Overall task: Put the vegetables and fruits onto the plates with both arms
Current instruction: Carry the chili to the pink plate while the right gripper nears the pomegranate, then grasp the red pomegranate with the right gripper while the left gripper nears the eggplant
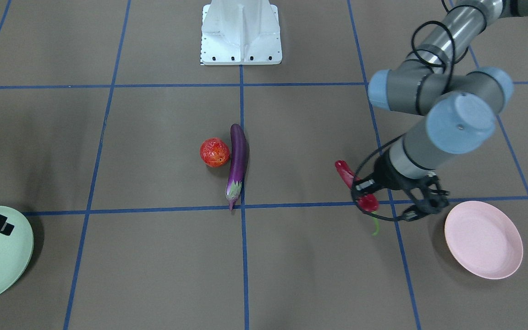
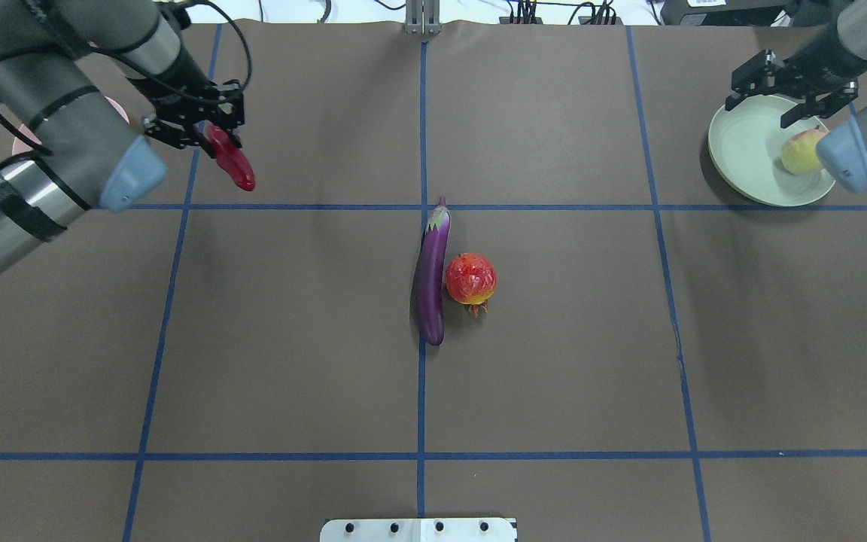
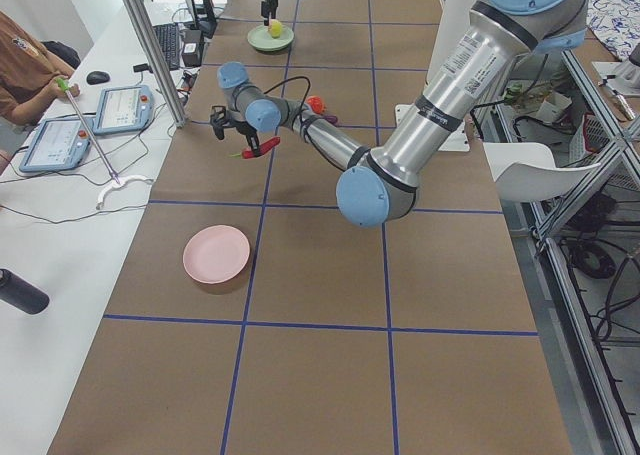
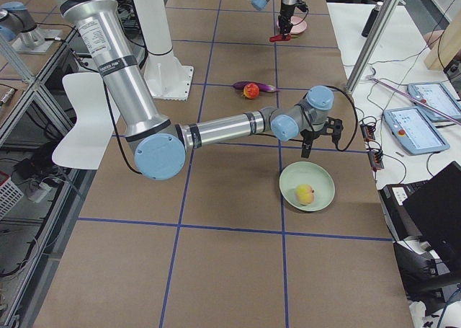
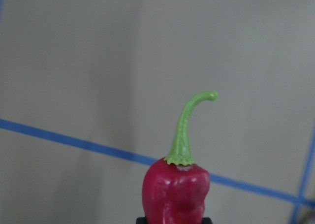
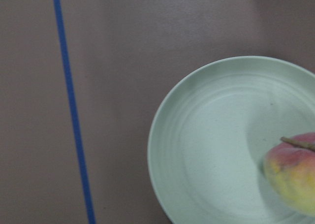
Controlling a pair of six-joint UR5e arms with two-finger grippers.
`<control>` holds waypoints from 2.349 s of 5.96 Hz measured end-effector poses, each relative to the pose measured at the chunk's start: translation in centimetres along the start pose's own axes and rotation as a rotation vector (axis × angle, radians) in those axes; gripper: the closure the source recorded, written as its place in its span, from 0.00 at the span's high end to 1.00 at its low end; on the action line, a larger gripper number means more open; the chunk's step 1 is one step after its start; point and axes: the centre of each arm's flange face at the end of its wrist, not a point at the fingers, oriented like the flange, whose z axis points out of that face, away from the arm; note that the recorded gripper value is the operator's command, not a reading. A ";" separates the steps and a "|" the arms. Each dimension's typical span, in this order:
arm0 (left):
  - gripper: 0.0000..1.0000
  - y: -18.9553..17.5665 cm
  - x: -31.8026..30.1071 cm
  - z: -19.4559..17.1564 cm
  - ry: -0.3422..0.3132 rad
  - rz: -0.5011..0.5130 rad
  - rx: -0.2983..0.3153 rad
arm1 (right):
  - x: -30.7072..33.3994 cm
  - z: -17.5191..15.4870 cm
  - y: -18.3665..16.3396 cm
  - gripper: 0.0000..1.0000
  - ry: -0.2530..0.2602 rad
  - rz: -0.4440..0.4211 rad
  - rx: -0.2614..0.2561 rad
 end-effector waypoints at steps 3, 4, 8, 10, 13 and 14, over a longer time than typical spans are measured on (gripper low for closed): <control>0.00 -14.2 -16.2 1.6 -0.168 -0.032 0.012 | -14.6 3.7 13.5 1.00 -0.085 -0.007 -0.063; 0.01 -15.9 -18.6 2.6 -0.216 -0.051 0.025 | -17.0 4.1 16.8 1.00 -0.103 -0.030 -0.065; 1.00 -18.2 -18.6 3.7 -0.227 -0.048 0.044 | -23.6 7.9 25.6 1.00 -0.108 0.105 -0.045; 1.00 -18.0 -16.7 2.4 -0.202 -0.033 0.062 | -25.5 10.6 29.4 1.00 -0.095 0.159 0.008; 1.00 -16.2 -13.1 0.5 -0.162 -0.054 0.084 | -28.0 13.6 30.8 1.00 -0.081 0.238 0.083; 1.00 -15.1 -11.3 -0.4 -0.151 -0.082 0.088 | -28.2 14.0 30.7 1.00 -0.076 0.247 0.091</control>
